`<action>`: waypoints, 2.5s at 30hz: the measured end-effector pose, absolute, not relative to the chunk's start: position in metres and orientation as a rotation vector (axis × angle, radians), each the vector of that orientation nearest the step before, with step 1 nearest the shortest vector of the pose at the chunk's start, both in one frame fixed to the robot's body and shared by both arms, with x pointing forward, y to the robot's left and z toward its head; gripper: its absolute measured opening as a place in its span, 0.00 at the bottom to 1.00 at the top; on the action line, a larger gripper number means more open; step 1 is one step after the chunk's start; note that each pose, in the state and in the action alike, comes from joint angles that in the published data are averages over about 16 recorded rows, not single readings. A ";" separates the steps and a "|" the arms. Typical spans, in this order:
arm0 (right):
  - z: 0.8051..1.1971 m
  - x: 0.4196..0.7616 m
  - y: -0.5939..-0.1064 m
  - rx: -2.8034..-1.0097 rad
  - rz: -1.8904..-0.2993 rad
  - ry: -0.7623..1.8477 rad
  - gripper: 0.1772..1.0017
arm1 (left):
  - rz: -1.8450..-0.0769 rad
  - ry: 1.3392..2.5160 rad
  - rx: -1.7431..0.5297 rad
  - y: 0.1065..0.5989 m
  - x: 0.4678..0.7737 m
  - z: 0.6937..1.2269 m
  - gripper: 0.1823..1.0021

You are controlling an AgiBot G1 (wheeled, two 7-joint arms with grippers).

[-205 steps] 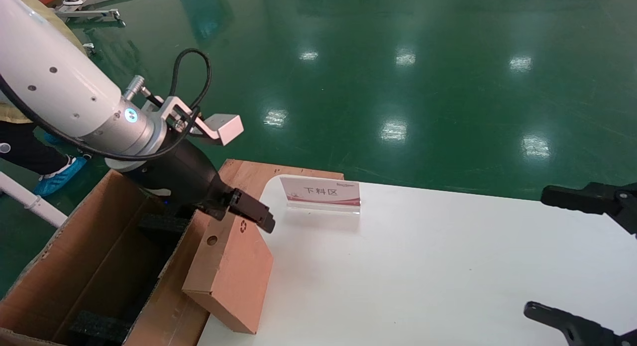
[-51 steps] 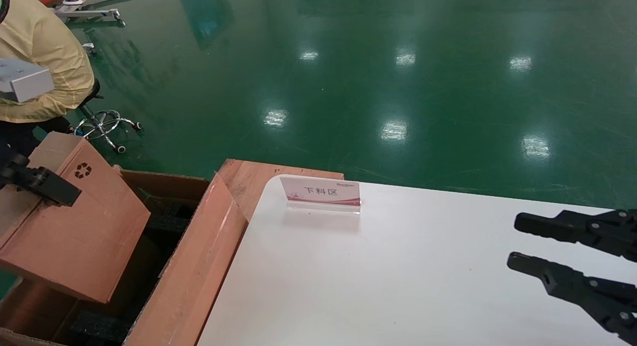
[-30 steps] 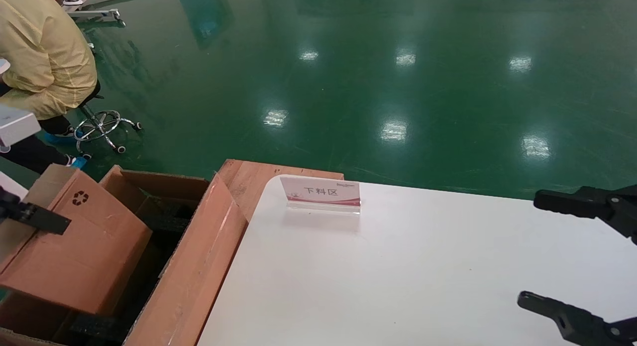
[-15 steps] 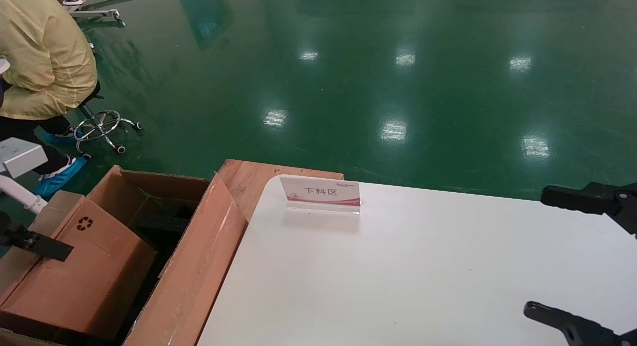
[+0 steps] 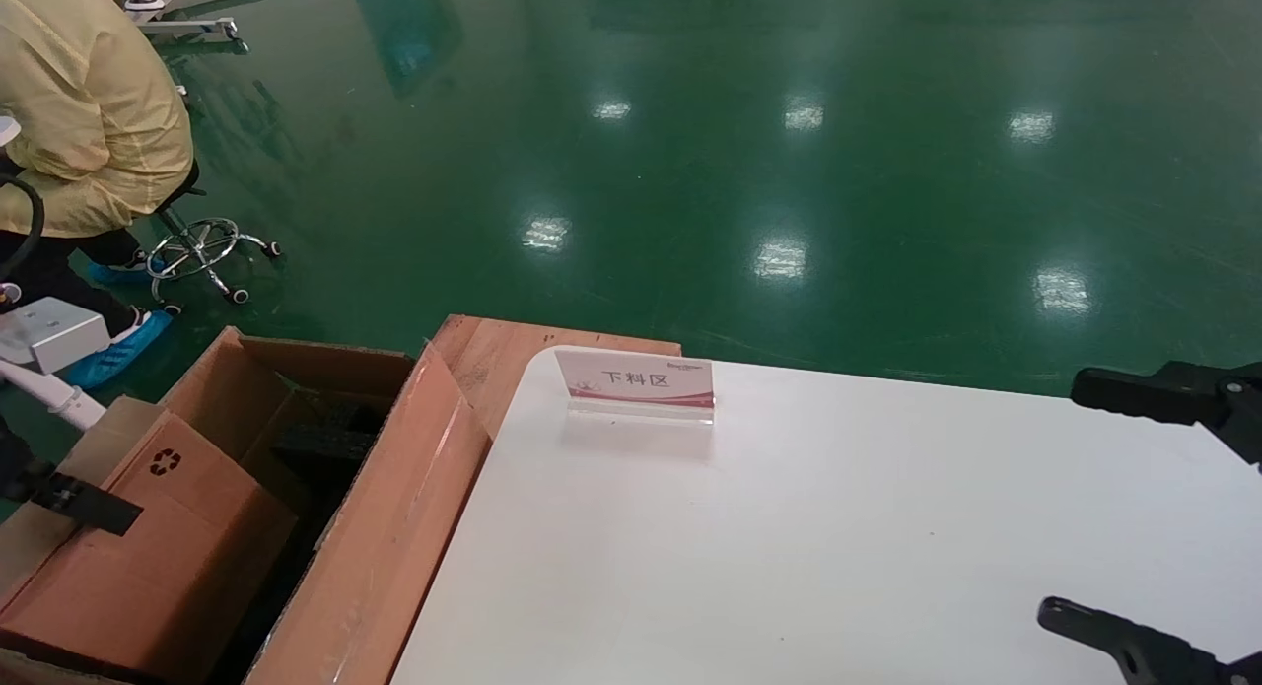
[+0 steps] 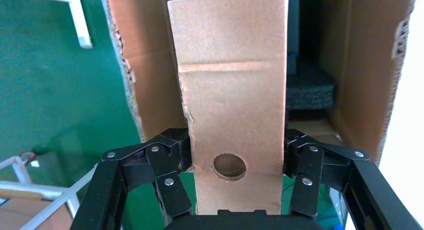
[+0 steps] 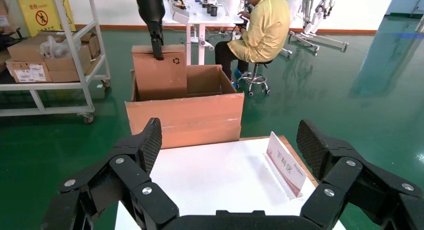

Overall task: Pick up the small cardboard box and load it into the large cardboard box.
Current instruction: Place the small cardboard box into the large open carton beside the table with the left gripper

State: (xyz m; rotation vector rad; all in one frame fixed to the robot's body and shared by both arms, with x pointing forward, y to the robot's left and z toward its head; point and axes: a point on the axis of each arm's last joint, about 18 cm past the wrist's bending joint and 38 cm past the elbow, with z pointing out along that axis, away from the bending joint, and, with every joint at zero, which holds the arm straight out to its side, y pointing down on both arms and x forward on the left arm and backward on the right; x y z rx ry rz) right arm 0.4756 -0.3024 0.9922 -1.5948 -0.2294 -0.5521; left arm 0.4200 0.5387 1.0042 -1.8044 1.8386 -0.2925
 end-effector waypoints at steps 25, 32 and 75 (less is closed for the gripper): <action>0.992 0.476 -0.302 -1.595 -0.552 -0.229 1.00 | -0.210 1.827 -1.744 0.568 0.424 1.007 0.07; 0.992 0.476 -0.302 -1.595 -0.552 -0.229 1.00 | -0.206 1.829 -1.725 0.578 0.430 1.007 0.07; 0.992 0.476 -0.302 -1.595 -0.552 -0.229 1.00 | -0.196 1.842 -1.701 0.623 0.476 0.972 0.07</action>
